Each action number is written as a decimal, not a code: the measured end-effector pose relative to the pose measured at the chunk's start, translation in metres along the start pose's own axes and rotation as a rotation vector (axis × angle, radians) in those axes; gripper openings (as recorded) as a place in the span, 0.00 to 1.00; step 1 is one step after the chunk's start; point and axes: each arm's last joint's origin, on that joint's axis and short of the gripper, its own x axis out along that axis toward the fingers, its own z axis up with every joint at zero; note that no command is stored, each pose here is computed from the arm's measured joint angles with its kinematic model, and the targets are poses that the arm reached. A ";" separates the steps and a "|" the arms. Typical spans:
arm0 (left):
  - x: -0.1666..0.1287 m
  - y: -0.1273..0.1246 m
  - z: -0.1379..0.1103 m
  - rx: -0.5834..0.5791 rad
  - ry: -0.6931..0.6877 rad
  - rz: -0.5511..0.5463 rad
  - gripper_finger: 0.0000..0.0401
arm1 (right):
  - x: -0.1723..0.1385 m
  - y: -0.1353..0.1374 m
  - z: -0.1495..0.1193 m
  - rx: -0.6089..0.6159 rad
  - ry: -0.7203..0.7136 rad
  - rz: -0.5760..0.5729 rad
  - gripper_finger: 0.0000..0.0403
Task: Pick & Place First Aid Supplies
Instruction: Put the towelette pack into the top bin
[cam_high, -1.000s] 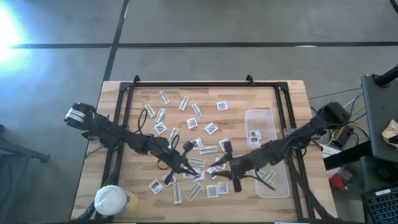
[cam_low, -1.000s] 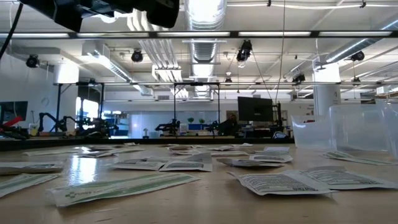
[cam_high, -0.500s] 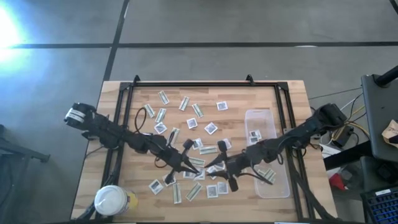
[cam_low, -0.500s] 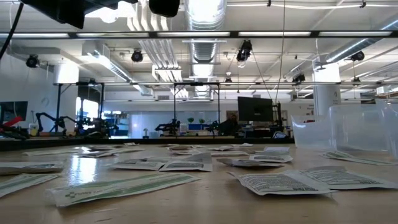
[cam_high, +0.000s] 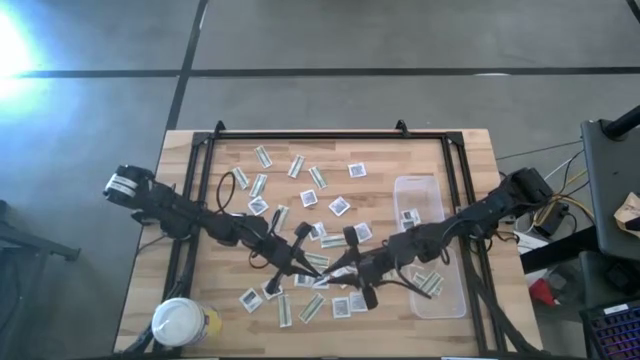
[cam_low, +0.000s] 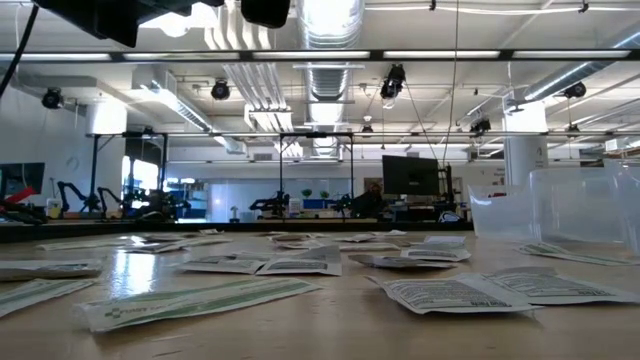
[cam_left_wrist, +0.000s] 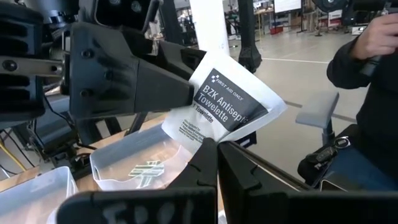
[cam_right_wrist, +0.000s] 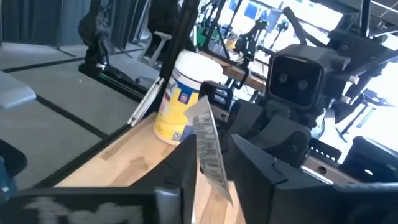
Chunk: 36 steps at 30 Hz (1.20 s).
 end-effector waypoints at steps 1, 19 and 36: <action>0.000 0.000 0.000 0.000 0.000 0.001 0.00 | 0.000 -0.001 0.000 0.001 0.001 -0.002 0.19; -0.002 0.001 0.001 -0.048 0.005 0.030 0.00 | 0.000 -0.001 -0.003 0.002 0.025 0.003 0.02; -0.010 0.002 0.005 -0.070 0.085 0.086 0.02 | -0.002 -0.002 -0.005 -0.005 0.078 -0.031 0.02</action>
